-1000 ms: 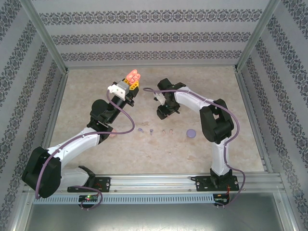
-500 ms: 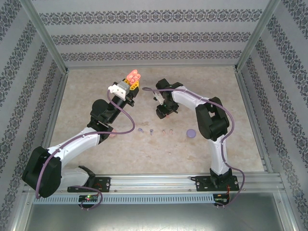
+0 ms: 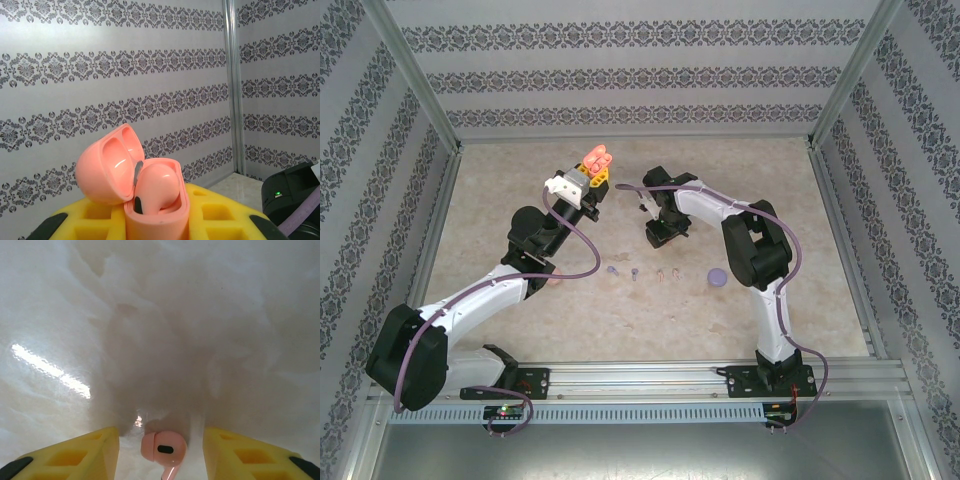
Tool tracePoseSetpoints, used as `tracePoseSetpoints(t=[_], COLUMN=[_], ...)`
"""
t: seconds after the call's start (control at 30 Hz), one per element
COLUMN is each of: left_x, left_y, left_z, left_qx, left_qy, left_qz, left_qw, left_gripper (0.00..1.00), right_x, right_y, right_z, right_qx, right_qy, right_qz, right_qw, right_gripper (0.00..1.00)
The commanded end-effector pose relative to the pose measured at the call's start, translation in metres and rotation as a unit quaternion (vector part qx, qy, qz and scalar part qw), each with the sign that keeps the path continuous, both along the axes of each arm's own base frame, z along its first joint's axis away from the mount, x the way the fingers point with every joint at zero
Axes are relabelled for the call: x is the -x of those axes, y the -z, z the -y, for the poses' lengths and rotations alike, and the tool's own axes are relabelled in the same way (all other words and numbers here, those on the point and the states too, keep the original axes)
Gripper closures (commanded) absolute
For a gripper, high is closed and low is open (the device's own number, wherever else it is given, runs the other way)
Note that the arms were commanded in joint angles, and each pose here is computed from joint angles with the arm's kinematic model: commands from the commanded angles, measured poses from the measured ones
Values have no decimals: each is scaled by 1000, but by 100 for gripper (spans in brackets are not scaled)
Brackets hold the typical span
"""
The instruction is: Insert wireless bluetooth earbuds into charging case
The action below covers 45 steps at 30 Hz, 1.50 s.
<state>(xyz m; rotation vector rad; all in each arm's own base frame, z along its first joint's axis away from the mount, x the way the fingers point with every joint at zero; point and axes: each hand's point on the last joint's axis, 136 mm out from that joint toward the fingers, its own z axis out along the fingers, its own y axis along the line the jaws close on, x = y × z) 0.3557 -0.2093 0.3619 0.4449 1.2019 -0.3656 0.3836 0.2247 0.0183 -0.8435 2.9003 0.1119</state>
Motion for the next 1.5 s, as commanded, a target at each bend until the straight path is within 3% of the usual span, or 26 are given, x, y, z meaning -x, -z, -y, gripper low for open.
tracePoseSetpoints(t=[0.0, 1.2, 1.47], left_x=[-2, -2, -1], left_y=[-7, -5, -3], left_z=[-2, -3, -3], left_qx=[-3, -1, 1], left_qy=[-7, -7, -6], left_qz=[10, 8, 6], left_qw=[1000, 1000, 1000], left_gripper=[100, 100, 100], right_x=[-5, 1, 3], right_y=[2, 16, 19], right_z=[8, 10, 6], right_qx=[12, 19, 22], right_qy=[16, 36, 39], right_qz=[0, -6, -3], right_qw=[1000, 999, 999], right_gripper=[53, 62, 69])
